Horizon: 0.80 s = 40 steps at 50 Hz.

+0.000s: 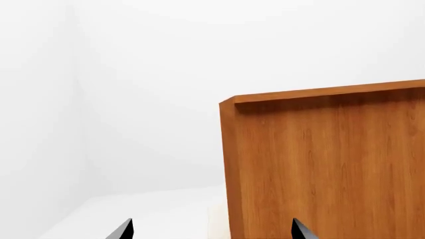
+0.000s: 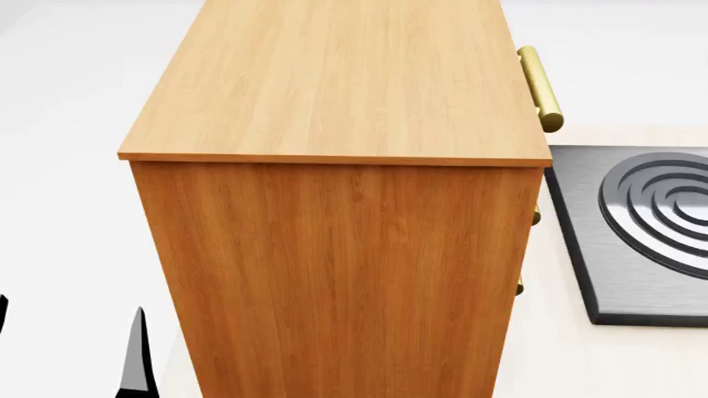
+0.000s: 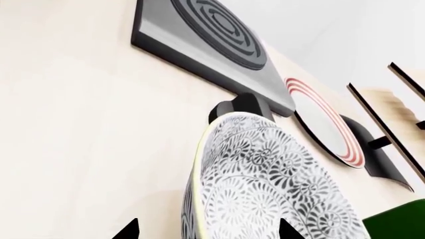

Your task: Put the bowl on the top of the cabinet.

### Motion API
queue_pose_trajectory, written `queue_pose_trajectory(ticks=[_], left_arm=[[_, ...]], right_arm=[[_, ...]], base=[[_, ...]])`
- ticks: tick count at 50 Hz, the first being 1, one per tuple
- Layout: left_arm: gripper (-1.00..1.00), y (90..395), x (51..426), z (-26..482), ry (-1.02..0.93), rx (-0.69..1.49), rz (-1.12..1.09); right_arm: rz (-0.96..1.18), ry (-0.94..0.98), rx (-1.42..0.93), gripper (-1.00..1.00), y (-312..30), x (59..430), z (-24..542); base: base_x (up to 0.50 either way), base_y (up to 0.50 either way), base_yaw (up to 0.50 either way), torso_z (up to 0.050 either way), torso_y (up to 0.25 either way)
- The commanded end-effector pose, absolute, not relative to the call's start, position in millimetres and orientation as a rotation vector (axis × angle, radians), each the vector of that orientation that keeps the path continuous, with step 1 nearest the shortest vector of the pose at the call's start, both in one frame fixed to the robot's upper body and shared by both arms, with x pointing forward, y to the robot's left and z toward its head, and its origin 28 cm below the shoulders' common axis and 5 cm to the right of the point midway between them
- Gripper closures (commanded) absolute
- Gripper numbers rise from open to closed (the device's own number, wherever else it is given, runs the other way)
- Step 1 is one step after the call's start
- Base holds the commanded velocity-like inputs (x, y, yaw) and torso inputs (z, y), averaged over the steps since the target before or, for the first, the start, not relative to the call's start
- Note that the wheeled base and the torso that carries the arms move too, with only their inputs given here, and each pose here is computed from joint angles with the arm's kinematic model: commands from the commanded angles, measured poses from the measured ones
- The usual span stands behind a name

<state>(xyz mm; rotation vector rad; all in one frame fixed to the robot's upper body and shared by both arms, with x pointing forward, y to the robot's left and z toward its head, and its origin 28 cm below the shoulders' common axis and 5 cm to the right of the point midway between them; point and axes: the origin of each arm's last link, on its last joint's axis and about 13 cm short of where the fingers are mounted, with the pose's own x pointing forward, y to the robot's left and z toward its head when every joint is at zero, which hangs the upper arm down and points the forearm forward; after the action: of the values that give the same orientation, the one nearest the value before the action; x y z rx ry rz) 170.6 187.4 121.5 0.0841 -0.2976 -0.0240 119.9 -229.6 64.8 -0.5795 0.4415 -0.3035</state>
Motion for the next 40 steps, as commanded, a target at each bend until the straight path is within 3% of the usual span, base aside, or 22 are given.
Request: queue_pose_trajectory(ticks=[1, 33, 34, 40], left_arm=[[-1.00, 187.6, 170.2, 122.0, -0.297, 0.083, -0.023], [-1.00, 188.1, 170.6, 122.0, -0.297, 0.083, -0.020], [-1.00, 188.2, 170.6, 121.7, -0.296, 0.083, -0.020], [-1.00, 187.9, 170.0, 122.1, -0.297, 0.083, -0.020]], right_arm=[[-0.307, 0.449, -0.577, -1.00, -230.1, 120.8, 63.4], [-0.307, 0.465, -0.573, -1.00, -230.2, 125.3, 58.4], [-0.311, 0.463, -0.581, 1.00, -230.2, 125.2, 58.0], [-0.308, 0.450, -0.582, 1.00, -228.9, 124.7, 61.5]], base=[[0.00, 0.00, 0.00, 0.000, 0.000], [0.00, 0.00, 0.00, 0.000, 0.000], [0.00, 0.00, 0.00, 0.000, 0.000], [0.00, 0.00, 0.00, 0.000, 0.000]])
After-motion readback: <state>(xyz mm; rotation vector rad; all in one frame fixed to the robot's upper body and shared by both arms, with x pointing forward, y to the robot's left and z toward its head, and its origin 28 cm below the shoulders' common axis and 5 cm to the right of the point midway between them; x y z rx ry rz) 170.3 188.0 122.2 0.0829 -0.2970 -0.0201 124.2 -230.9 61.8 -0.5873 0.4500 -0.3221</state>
